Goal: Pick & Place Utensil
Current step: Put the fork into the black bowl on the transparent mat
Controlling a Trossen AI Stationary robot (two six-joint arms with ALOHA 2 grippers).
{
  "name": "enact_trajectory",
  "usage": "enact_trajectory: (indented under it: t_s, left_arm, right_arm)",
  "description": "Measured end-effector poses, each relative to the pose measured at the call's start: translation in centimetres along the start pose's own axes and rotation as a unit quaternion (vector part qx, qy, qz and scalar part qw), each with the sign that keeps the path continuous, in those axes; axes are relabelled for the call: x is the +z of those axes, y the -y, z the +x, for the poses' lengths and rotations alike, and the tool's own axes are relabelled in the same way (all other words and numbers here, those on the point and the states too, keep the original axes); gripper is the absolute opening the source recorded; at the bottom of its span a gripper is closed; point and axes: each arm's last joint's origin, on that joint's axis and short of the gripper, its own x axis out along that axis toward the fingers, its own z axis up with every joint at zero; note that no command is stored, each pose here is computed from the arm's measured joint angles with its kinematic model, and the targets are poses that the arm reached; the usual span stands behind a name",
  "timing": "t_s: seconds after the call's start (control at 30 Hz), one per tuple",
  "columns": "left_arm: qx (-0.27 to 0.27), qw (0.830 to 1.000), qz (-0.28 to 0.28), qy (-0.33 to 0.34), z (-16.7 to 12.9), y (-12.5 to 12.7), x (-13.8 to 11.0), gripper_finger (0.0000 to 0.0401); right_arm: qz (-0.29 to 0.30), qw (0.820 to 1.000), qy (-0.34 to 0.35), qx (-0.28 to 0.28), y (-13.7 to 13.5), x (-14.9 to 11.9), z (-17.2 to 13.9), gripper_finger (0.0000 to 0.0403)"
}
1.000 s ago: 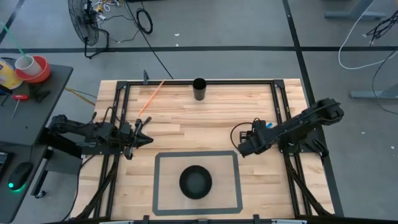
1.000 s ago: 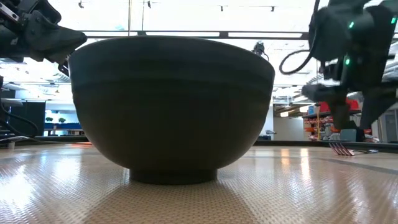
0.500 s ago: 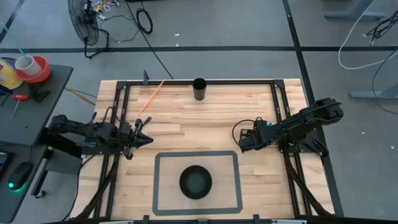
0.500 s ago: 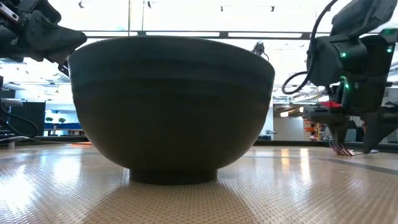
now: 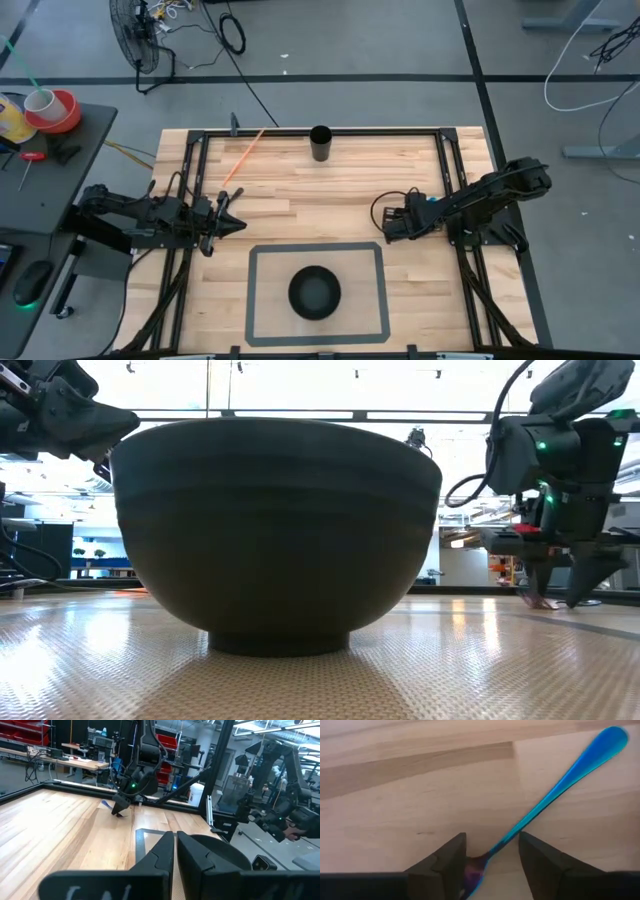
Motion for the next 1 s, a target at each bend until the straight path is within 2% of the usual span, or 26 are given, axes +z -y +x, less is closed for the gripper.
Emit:
enact_trajectory:
  t_s: [0.4,0.73,0.87,1.0]
  left_arm:
    - [0.0,1.0,0.0,0.0,0.0,0.0,0.0,0.0026]
    - [0.0,1.0,0.0,0.0,0.0,0.0,0.0,0.0025]
    - [0.0,1.0,0.0,0.0,0.0,0.0,0.0,0.0025]
    - [0.0,1.0,0.0,0.0,0.0,0.0,0.0,0.0025]
  right_arm:
    - [-0.024,1.0,-0.009,0.011,-0.2,-0.3,-0.1,0.0107]
    - [-0.065,0.997,-0.03,0.025,0.2,-1.7,-0.8,0.0071]
    - [-0.093,0.994,-0.052,0.026,0.2,-2.2,-1.3,0.0064]
    - [-0.139,0.984,-0.11,0.029,-0.4,-2.7,-2.3,0.0063]
